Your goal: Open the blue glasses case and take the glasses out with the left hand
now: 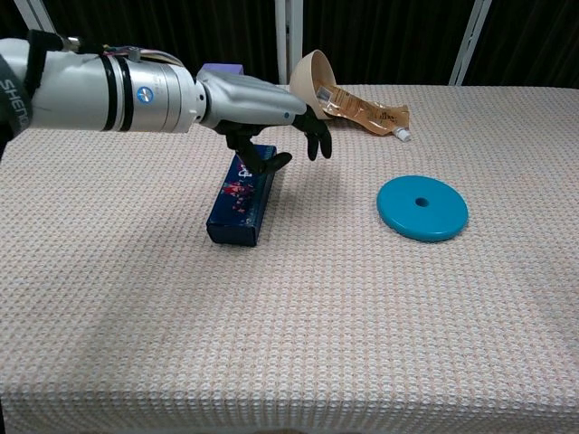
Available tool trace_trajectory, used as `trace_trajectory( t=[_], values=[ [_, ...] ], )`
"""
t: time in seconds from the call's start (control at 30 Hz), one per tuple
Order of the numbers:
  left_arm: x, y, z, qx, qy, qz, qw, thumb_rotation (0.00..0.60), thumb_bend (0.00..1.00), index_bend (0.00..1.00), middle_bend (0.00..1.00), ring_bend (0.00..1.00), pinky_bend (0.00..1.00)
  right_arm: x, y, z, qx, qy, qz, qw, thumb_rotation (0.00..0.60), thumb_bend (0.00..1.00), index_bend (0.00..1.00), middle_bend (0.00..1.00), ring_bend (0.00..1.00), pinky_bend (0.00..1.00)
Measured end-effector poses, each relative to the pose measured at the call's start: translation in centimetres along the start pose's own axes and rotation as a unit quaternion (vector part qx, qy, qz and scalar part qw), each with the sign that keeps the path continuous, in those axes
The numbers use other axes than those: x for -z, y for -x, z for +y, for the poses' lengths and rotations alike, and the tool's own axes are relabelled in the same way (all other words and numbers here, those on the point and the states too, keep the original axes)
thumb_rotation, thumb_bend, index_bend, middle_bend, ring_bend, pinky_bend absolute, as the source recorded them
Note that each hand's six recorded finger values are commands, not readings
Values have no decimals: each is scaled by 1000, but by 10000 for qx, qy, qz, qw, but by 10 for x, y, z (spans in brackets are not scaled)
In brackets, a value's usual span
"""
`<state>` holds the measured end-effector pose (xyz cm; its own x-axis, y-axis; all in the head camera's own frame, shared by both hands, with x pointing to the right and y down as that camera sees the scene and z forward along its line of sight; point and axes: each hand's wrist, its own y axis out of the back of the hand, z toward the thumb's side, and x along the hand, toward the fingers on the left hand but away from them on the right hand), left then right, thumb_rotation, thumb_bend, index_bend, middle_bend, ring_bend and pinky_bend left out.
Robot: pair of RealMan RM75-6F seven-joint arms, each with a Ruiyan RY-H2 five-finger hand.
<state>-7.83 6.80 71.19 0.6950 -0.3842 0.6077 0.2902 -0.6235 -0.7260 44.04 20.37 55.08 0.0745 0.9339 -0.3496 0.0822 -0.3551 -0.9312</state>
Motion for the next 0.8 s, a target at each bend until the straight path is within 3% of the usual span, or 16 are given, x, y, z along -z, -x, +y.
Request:
trace_trajectory(
  t=[0.23,0.37,0.57,0.8],
  values=[
    [16,-2,-13,252,-176,326,9990,600,626,304,342,31,0,3,1,0,16,29,3,10000,600,768,0,118,0,0],
    [29,5,-18,367,-47,570,9977,600,627,311,375,41,0,2,2,0,29,47,23,10000,600,770,0,119,0,0],
    [57,31,-26,469,163,1104,9926,600,626,327,389,50,0,-2,5,-2,5,54,98,9999,600,771,0,119,0,0],
    [91,80,-41,525,579,1829,9800,600,627,336,402,66,0,-9,9,-2,14,73,202,9998,600,769,0,120,0,0]
  ],
)
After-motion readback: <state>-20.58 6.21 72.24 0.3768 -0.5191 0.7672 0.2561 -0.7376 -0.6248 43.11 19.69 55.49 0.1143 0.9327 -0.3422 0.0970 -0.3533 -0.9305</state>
